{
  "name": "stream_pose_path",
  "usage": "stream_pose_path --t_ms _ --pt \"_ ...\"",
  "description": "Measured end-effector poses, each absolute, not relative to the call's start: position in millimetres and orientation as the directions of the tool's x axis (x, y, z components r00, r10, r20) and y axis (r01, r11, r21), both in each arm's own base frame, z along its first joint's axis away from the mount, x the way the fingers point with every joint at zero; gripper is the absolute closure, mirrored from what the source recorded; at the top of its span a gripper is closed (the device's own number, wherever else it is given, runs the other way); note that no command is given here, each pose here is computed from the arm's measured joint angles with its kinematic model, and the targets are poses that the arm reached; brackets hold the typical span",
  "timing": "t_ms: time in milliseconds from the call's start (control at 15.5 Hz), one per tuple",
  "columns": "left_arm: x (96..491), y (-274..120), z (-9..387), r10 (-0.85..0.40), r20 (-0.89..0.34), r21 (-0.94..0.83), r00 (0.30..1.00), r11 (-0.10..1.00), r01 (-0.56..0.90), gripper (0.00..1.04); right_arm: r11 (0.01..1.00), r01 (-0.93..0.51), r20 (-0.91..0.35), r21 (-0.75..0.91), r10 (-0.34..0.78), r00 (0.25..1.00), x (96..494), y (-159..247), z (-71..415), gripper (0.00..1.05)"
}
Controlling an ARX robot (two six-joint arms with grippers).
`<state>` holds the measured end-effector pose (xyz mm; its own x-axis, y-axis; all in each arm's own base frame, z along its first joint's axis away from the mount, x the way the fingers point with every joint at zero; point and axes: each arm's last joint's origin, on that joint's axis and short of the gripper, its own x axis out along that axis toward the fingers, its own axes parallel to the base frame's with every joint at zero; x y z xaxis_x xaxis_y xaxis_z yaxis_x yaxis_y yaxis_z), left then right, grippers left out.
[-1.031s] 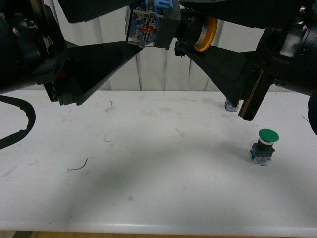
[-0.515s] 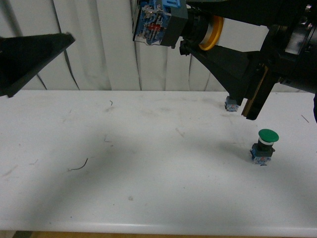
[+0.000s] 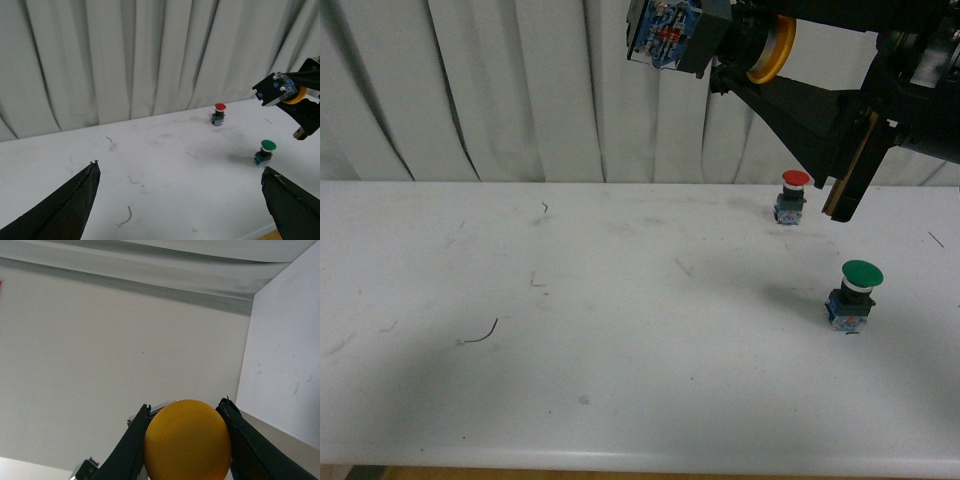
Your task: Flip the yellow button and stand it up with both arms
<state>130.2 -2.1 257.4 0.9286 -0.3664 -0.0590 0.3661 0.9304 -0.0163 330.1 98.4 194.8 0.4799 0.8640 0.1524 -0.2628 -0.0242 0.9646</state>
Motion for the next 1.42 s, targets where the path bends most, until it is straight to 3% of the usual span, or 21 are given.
stream_pose_path --t_ms 64,193,258,322,580,1417 --pt "119.3 -0.6 260.1 -0.318 -0.042 0.029 0.947 0.947 0.319 0.08 -0.024 -0.263 0.153 0.964 0.865 0.479 330.1 98.6 194.9 0.69" --pt "108.2 -4.0 258.2 -0.116 0.053 0.030 0.992 0.993 0.114 0.29 -0.025 -0.263 0.151 0.964 0.868 0.472 330.0 98.9 194.7 0.69" --pt "109.4 -1.2 243.9 -0.031 0.023 0.021 0.999 0.999 0.031 0.40 -0.025 -0.264 0.152 0.964 0.868 0.472 330.0 98.9 194.7 0.69" --pt "111.0 0.6 225.5 0.007 -0.022 0.008 1.000 1.000 -0.007 0.54 -0.025 -0.264 0.151 0.964 0.868 0.473 330.0 98.9 194.7 0.69" --pt "96.8 0.0 204.7 0.000 0.005 0.007 1.000 1.000 0.000 1.02 -0.024 -0.268 0.151 0.963 0.871 0.467 329.4 101.2 194.7 0.69" --pt "97.4 0.0 175.3 0.000 0.002 0.002 1.000 1.000 0.000 1.03 -0.019 -0.291 0.153 0.957 0.882 0.446 325.9 109.6 195.6 0.69"
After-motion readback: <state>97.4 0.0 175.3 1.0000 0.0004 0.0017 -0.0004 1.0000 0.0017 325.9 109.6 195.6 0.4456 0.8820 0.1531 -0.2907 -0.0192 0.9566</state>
